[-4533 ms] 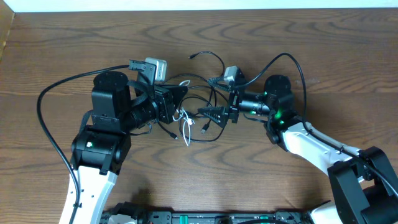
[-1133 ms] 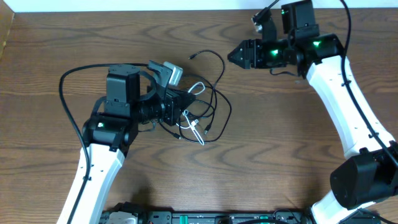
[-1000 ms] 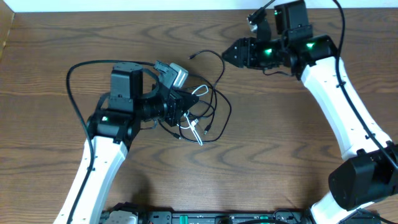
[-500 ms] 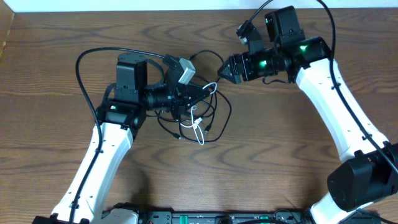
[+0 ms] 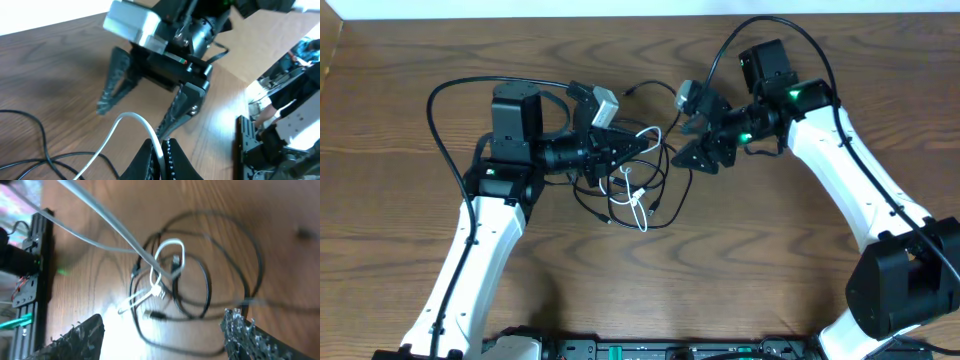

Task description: Untangle cables

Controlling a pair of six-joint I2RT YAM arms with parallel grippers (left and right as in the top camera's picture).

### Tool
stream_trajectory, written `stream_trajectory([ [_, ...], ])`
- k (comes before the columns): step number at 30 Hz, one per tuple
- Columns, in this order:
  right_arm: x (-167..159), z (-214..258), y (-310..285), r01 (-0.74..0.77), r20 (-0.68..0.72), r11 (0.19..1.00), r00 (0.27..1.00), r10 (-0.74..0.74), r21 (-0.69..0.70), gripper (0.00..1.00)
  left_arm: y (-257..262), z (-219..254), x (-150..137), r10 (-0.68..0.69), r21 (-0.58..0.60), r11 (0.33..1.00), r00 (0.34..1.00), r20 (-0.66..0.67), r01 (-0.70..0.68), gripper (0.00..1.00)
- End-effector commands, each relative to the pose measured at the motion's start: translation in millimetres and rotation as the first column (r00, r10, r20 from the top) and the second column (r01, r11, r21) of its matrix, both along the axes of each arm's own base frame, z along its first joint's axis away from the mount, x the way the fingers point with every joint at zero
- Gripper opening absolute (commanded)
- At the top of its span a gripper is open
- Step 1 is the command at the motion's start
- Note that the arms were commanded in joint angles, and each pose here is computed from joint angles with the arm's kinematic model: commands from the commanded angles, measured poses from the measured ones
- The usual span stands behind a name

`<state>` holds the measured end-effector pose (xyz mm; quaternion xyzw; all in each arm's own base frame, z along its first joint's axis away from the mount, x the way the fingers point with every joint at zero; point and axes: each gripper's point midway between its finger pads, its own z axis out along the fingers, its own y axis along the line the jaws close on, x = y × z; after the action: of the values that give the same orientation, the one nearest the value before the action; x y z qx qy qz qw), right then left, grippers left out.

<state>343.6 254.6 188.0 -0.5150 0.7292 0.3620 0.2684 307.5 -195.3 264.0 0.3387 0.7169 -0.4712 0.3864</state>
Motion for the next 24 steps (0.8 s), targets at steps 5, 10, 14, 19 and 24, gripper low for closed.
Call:
stream_trajectory([
  [5, 5, 29, 23, -0.117, 0.140, 0.978, 0.986, 0.093, 0.173, 0.66, -3, 10, -11, -0.072, -0.068, 0.995, 0.997, -0.022, 0.070, 0.08],
  [10, 4, 39, 29, -0.149, 0.170, 0.964, 0.979, 0.113, 0.219, 0.64, -5, 18, -16, -0.113, -0.101, 0.989, 0.994, -0.009, 0.111, 0.08],
  [14, 2, 47, 34, -0.188, 0.190, 0.944, 0.972, 0.140, 0.269, 0.63, -5, 18, -16, -0.111, -0.103, 0.989, 0.994, -0.015, 0.109, 0.08],
  [19, -3, 52, 38, -0.219, 0.194, 0.928, 0.967, 0.165, 0.302, 0.62, -5, 18, -16, -0.111, -0.104, 0.989, 0.994, -0.016, 0.108, 0.08],
  [24, -6, 51, 45, -0.244, 0.193, 0.916, 0.963, 0.189, 0.319, 0.60, -5, 18, -16, -0.111, -0.104, 0.989, 0.994, -0.016, 0.109, 0.08],
])
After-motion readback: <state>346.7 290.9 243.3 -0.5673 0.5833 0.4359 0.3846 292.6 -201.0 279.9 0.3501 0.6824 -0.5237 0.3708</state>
